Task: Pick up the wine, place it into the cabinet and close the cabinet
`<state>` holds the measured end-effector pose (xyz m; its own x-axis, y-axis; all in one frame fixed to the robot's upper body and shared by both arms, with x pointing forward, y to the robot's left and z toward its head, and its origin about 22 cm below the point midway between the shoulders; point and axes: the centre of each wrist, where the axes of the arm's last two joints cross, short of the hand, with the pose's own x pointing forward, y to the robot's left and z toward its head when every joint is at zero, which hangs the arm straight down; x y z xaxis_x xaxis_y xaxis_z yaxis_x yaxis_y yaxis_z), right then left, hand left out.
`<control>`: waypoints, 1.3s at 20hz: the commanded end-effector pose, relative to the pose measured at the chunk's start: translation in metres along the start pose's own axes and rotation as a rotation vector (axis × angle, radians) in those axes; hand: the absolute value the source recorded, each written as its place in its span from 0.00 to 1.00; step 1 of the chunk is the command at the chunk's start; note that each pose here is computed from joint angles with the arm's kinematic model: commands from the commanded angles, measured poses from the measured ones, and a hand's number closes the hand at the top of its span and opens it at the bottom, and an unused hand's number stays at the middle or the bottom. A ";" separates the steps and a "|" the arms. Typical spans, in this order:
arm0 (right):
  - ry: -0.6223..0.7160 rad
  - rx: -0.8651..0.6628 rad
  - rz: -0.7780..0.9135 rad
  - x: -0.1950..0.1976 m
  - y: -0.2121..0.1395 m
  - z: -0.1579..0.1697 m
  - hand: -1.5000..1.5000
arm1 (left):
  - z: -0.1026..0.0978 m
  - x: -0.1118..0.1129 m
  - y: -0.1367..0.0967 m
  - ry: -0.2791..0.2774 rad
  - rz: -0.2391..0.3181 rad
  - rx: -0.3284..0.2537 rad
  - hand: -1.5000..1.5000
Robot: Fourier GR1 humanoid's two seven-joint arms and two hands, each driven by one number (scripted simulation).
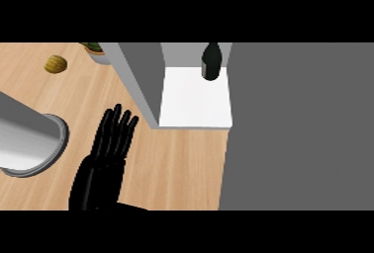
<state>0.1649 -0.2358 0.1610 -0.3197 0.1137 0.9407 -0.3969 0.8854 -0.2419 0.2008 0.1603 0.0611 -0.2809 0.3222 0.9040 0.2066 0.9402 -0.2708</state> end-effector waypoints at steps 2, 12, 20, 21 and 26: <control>0.025 0.180 0.035 0.009 0.009 0.002 1.00 | 0.018 0.035 0.017 -0.041 -0.043 0.057 0.00; 0.026 0.333 -0.164 0.037 0.064 0.016 1.00 | 0.061 0.070 0.066 -0.080 -0.069 0.153 0.00; 0.000 0.353 -0.147 0.053 0.108 -0.008 1.00 | 0.085 0.092 0.119 -0.077 -0.082 0.162 0.00; 0.009 0.362 -0.107 0.044 0.111 -0.023 1.00 | 0.088 0.110 0.116 -0.067 -0.090 0.141 0.00; -0.049 0.331 -0.037 0.049 0.142 -0.053 1.00 | 0.090 0.120 0.137 -0.107 -0.097 0.129 0.00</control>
<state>0.1335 -0.1084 0.1824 -0.2711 0.0395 0.9617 -0.6877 0.6911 -0.2223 0.1139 0.3211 0.0937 -0.3705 0.2398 0.8973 0.0454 0.9696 -0.2404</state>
